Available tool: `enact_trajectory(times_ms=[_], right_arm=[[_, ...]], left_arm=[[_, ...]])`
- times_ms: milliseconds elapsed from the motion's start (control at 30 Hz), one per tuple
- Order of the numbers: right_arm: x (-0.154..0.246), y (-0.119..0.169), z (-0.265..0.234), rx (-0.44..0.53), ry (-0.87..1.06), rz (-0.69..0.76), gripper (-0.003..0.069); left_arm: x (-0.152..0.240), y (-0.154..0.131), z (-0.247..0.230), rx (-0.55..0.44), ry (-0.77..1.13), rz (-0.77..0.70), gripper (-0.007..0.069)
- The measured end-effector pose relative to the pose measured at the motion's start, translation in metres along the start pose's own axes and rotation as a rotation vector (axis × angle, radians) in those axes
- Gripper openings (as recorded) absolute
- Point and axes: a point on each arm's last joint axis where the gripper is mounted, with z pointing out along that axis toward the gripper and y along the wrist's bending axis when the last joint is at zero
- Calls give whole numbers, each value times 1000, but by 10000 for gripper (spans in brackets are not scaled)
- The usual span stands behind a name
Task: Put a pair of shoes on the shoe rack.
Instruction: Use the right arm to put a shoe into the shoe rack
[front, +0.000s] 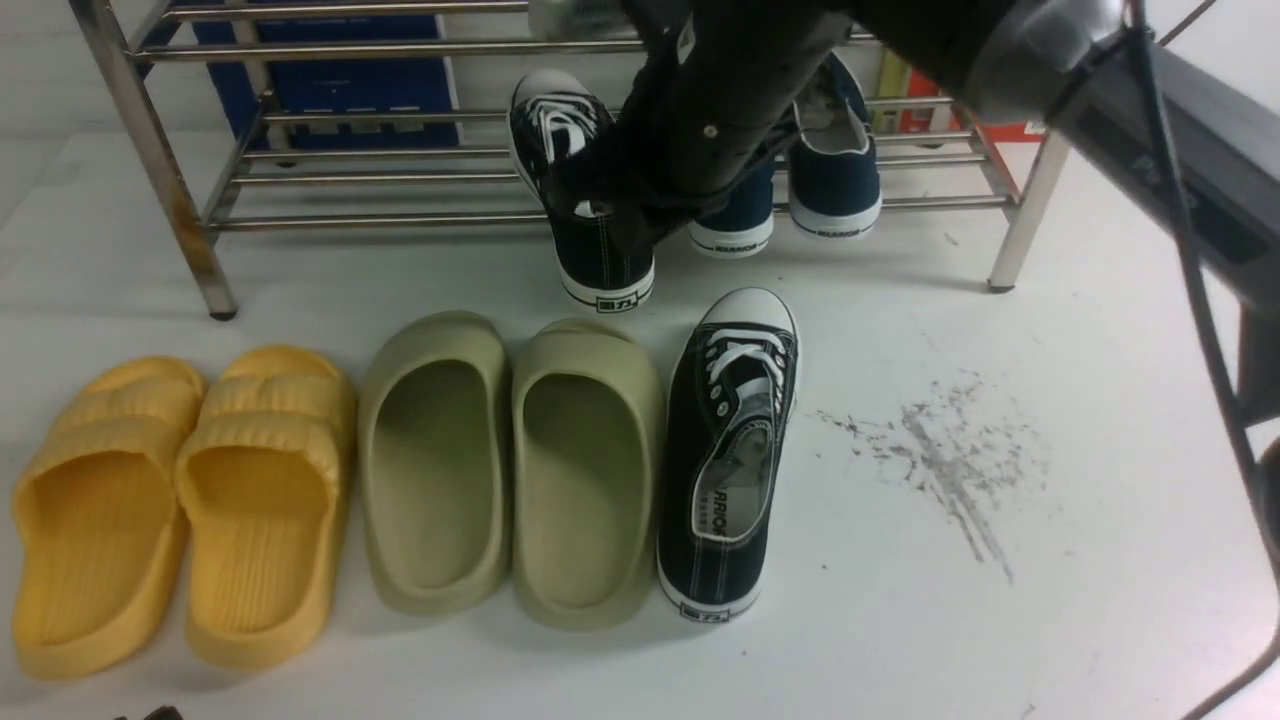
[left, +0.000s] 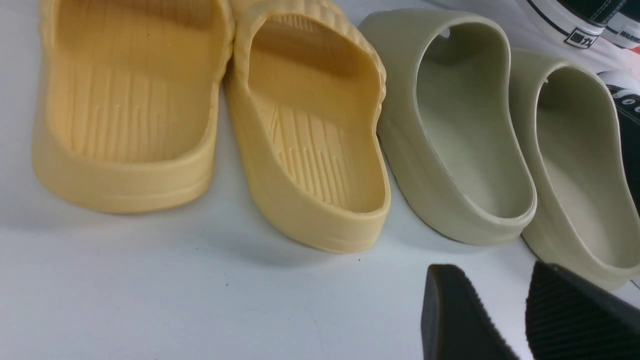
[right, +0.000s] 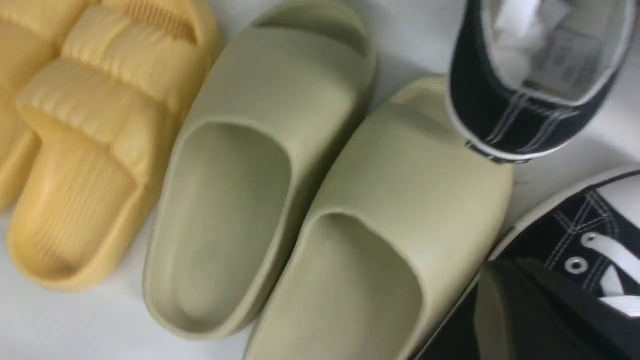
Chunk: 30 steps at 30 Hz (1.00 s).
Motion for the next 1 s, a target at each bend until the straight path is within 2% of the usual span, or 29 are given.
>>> enact_trajectory(times_ms=[67,333,600,1000], right_arm=[[6,0,21,8,50,-47,-3],[13,-10,70,30,101,-47,-2],[7,-15,98,33,-5,-45,0],[-4,-18,111,53,-160,-64,6]], left_arm=[[0,0,0,0,0,0,239],[0,0,0,0,0,0,239],[0,0,0,0,0,0,239],[0,0,0,0,0,0,239]])
